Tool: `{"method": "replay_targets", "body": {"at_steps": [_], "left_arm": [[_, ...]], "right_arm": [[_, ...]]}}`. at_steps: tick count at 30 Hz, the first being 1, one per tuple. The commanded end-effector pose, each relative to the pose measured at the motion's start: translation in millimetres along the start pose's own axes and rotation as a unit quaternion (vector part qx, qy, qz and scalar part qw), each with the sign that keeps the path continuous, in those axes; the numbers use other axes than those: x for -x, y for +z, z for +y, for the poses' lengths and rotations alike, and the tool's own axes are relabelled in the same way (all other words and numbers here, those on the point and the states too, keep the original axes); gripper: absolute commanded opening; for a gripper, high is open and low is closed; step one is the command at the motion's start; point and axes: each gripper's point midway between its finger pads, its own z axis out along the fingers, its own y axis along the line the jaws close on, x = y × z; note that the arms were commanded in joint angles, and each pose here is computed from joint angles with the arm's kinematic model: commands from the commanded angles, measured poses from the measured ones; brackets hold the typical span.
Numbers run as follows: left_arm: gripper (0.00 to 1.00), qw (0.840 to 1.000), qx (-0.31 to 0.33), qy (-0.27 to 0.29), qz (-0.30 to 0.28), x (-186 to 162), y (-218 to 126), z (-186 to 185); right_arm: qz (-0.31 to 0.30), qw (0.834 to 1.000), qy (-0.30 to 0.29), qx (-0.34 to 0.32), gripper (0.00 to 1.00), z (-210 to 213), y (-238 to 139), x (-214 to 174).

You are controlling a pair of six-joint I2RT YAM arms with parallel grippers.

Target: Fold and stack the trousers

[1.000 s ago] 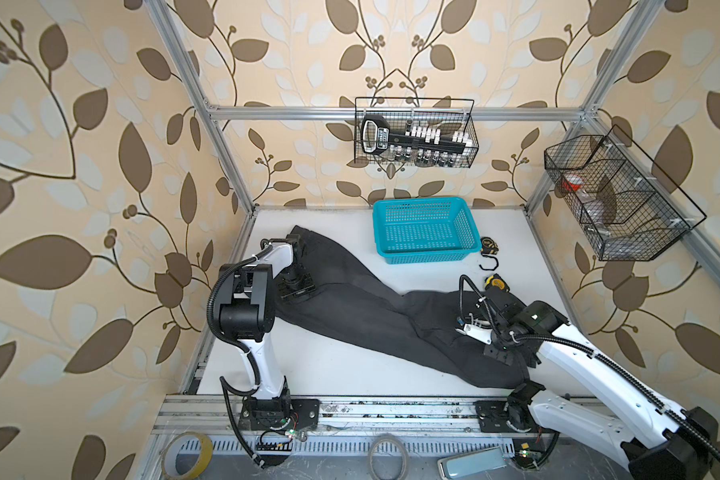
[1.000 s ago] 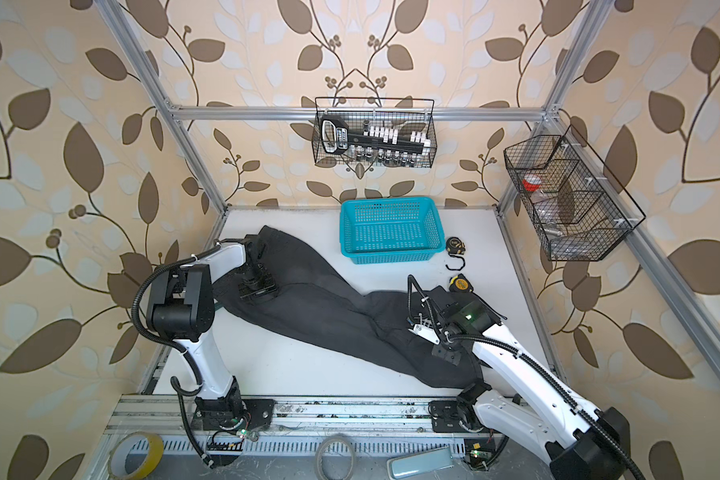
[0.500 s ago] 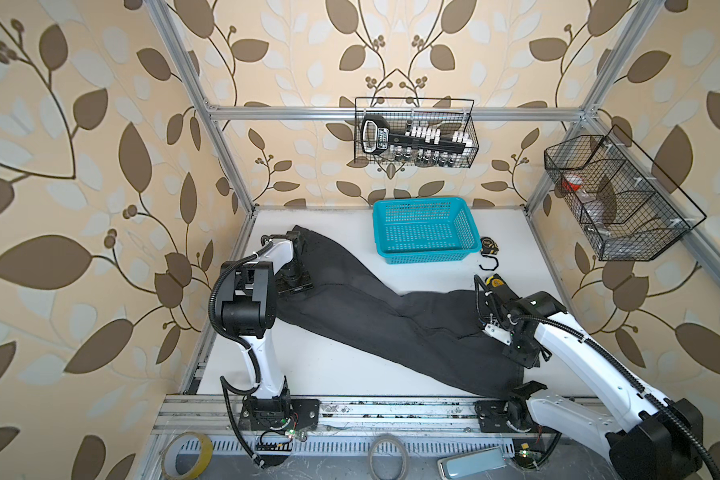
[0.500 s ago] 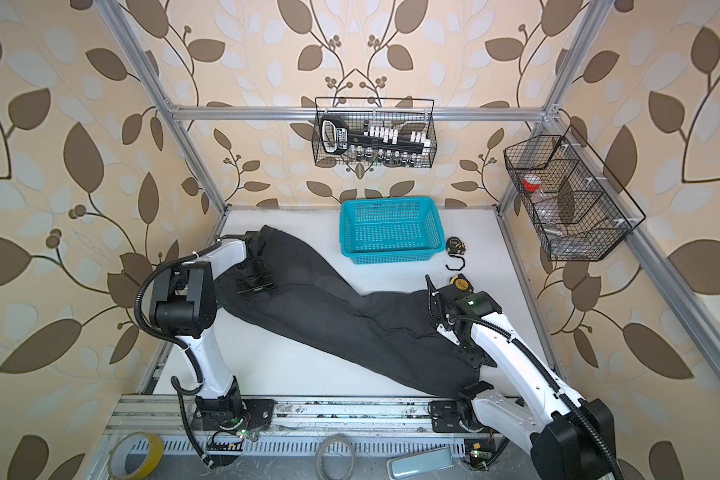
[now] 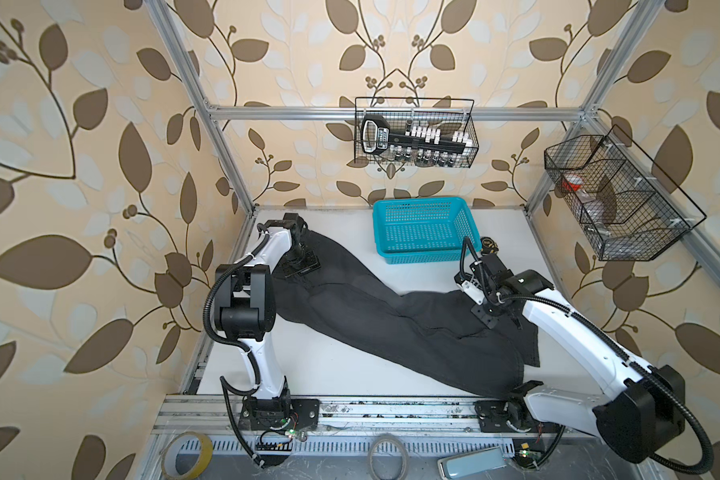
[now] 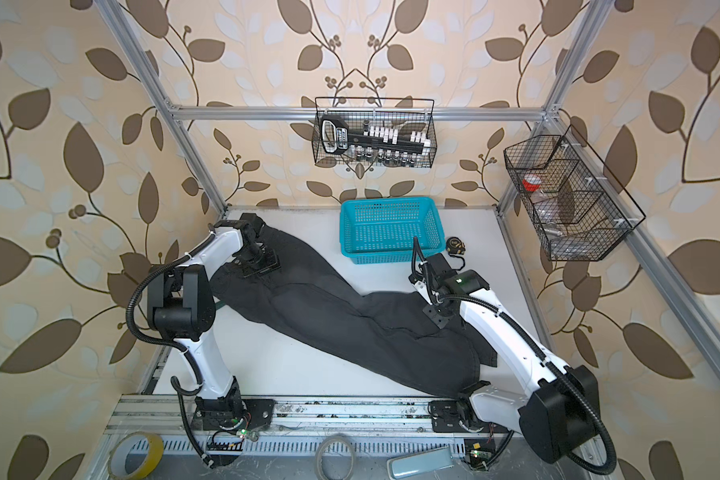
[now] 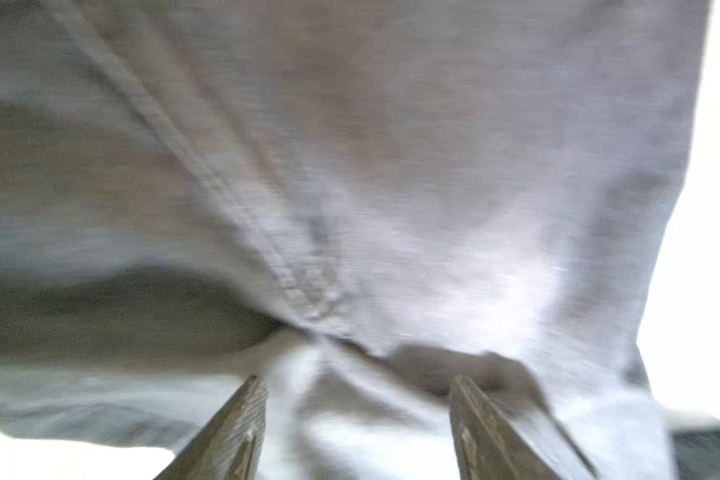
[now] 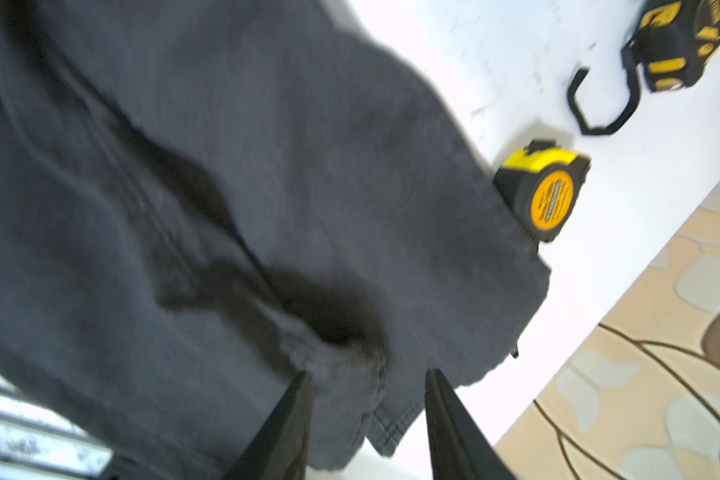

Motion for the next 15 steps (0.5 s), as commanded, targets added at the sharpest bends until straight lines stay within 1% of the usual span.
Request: {"method": "replay_targets", "body": {"at_steps": [1,2,4,6,7,8,9,11,12,14,15], "left_arm": [[0.72,0.999,-0.045,0.006,-0.002,3.5,-5.1,-33.0],[0.72,0.999,-0.048,0.006,-0.003,6.1,-2.7,-36.2],[0.72,0.999,-0.051,0.003,-0.004,9.8,-0.8,-39.9],[0.73,0.998,-0.056,0.003,-0.005,12.5,-0.7,-43.7],[0.73,0.998,-0.059,0.004,-0.005,13.6,-0.8,-46.8],[0.73,0.998,-0.062,0.006,-0.007,15.2,-0.7,-49.0],[0.73,0.998,-0.062,0.008,-0.007,16.4,0.3,-51.0],[0.73,0.998,-0.061,0.011,-0.002,17.4,6.4,-52.3],[0.73,0.998,-0.059,0.013,-0.001,18.6,9.3,-52.3],[0.73,0.999,-0.04,0.02,-0.005,21.8,17.7,-45.4],[0.73,0.999,-0.028,0.023,-0.008,23.5,21.3,-40.5]], "right_arm": [[-0.1,0.978,0.175,0.06,0.45,-11.5,-14.3,42.5],[-0.113,0.964,0.223,0.09,0.45,-8.6,-13.0,46.1],[-0.111,0.944,0.29,0.109,0.45,-2.4,-4.5,40.1],[-0.098,0.925,0.351,0.106,0.48,2.1,6.0,24.5],[-0.086,0.912,0.389,0.094,0.51,2.3,13.3,11.8],[-0.076,0.904,0.412,0.087,0.55,3.4,19.1,1.5],[-0.062,0.902,0.422,0.072,0.64,1.0,20.6,-7.7],[-0.023,0.889,0.456,0.008,0.73,-13.7,26.1,-31.7],[-0.008,0.882,0.471,0.002,0.73,-14.6,30.9,-39.1],[0.029,0.858,0.513,-0.004,0.73,-10.5,47.0,-57.4],[0.042,0.851,0.524,-0.001,0.73,-7.3,53.8,-62.2]]}}
